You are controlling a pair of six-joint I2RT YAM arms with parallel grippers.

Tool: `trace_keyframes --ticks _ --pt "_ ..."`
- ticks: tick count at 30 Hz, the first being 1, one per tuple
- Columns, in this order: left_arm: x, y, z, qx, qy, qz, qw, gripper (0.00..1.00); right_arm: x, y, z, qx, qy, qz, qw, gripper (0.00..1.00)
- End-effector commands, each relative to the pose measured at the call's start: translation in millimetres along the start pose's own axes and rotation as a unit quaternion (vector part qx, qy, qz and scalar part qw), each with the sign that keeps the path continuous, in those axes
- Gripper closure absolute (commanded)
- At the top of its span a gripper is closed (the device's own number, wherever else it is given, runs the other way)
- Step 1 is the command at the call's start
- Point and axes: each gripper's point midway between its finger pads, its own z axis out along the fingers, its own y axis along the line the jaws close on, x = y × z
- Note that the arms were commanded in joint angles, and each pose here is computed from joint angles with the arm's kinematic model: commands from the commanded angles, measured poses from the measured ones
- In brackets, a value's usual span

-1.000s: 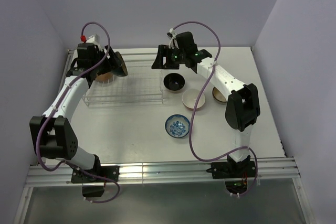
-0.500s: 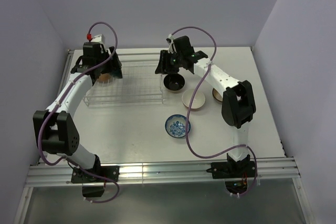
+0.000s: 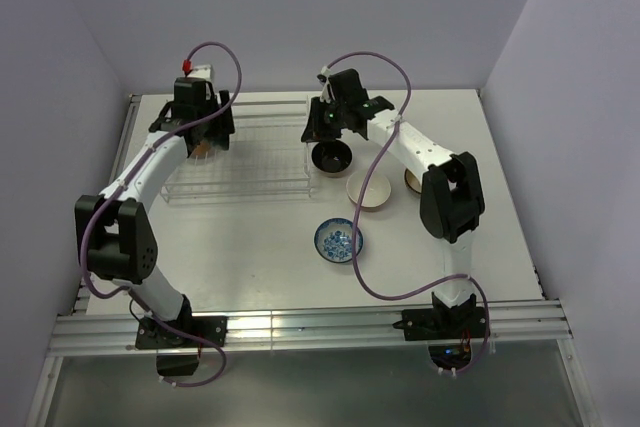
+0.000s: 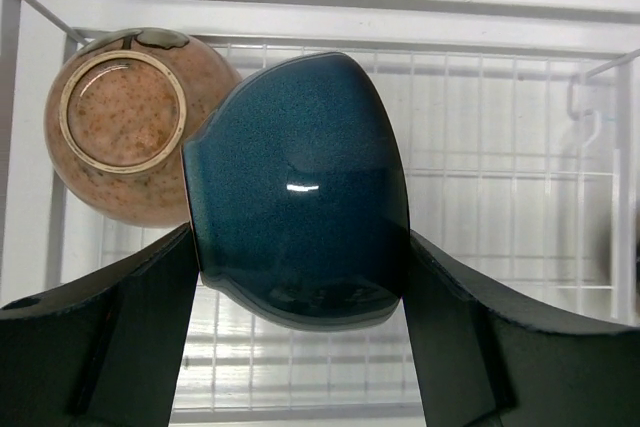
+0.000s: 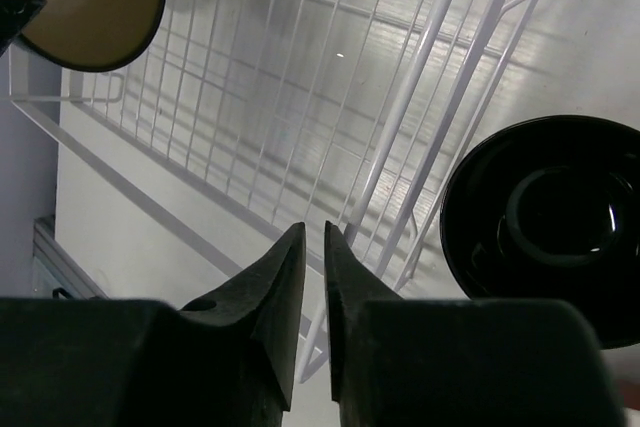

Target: Load the bowls into the dish rack

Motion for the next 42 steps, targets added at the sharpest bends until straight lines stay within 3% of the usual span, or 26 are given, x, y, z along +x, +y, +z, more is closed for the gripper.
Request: trace_keyframes --ticks 1,7,20,34,38,42 --pt "-63 -4 -14 -0.018 -0.096 0.033 0.995 1.00 -9 -1 4 0.004 -0.008 0.002 1.000 0.83" --pt "-66 -7 -5 -0.054 -0.099 0.080 0.990 1.00 -7 0 7 -0.007 -0.003 0.005 1.000 1.00" --pt "-46 -12 22 -0.102 -0.066 0.170 0.978 1.00 -6 -1 5 -0.007 -0.003 0.006 1.000 1.00" --pt "-8 -28 59 -0.087 0.011 0.198 0.976 1.00 -5 2 3 -0.014 -0.002 0.006 1.000 1.00" --pt "10 -25 69 -0.107 0.030 0.203 0.973 0.86 -5 1 3 -0.011 -0.004 0.005 1.000 1.00" --pt "19 -27 71 -0.119 0.033 0.218 0.968 0.82 -5 0 3 -0.009 -0.004 0.008 1.000 1.00"
